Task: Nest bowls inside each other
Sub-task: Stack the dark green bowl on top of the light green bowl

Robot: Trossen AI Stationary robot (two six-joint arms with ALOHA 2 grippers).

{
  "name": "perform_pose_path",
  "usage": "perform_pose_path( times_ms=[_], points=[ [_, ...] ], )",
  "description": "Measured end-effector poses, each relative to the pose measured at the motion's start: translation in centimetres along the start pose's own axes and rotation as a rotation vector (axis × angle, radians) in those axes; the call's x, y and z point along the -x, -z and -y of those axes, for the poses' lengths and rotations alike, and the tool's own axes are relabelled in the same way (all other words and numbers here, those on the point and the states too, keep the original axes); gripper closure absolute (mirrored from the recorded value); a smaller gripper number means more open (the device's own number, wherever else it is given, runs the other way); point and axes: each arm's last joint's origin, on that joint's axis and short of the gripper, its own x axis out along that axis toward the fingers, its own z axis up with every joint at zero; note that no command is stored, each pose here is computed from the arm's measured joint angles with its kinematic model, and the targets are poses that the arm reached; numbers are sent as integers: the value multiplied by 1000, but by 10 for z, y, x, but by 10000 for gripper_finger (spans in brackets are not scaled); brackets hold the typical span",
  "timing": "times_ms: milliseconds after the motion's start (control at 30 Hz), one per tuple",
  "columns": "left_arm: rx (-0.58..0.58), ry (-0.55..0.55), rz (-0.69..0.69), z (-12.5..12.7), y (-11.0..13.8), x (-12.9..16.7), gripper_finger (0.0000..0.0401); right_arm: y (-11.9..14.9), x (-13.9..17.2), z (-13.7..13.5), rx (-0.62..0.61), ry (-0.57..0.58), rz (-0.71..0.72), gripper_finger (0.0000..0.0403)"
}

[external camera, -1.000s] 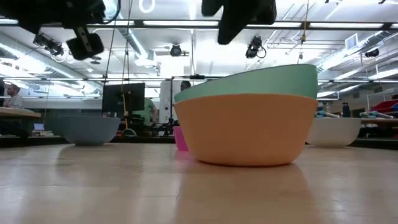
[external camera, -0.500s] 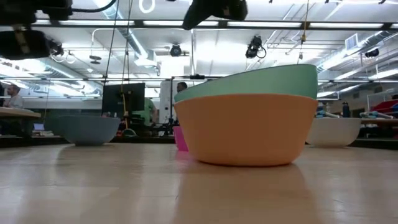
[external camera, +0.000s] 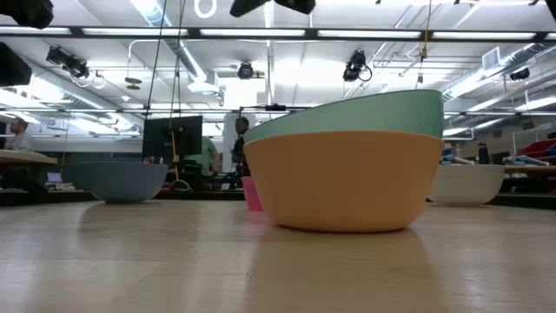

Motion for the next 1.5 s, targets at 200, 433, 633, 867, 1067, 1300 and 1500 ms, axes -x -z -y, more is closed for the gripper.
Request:
perform_pose_path(
  times_ms=[200,433,633,867,1067,1300,1500],
  points=[
    [-61,-94,-109,10,4,-28,321,-6,6,1,13,-3,26,239],
    [-85,-191,-129,10,6,-45,319,-7,8,1,15,4,38,239],
    [-90,-235,-142,13,4,-39,338,-6,8,1,15,9,30,239],
    [-172,-330,-21,29,-6,-8,329,-8,8,2,7,10,39,239],
    [-180,-417,-53,15,1,-18,293,-8,8,2,8,11,39,239],
    [-170,-393,-56,9,3,-29,262,-6,8,0,12,7,38,239],
    [-129,-356,-104,0,4,-40,317,-6,8,0,10,7,38,239]
  ],
)
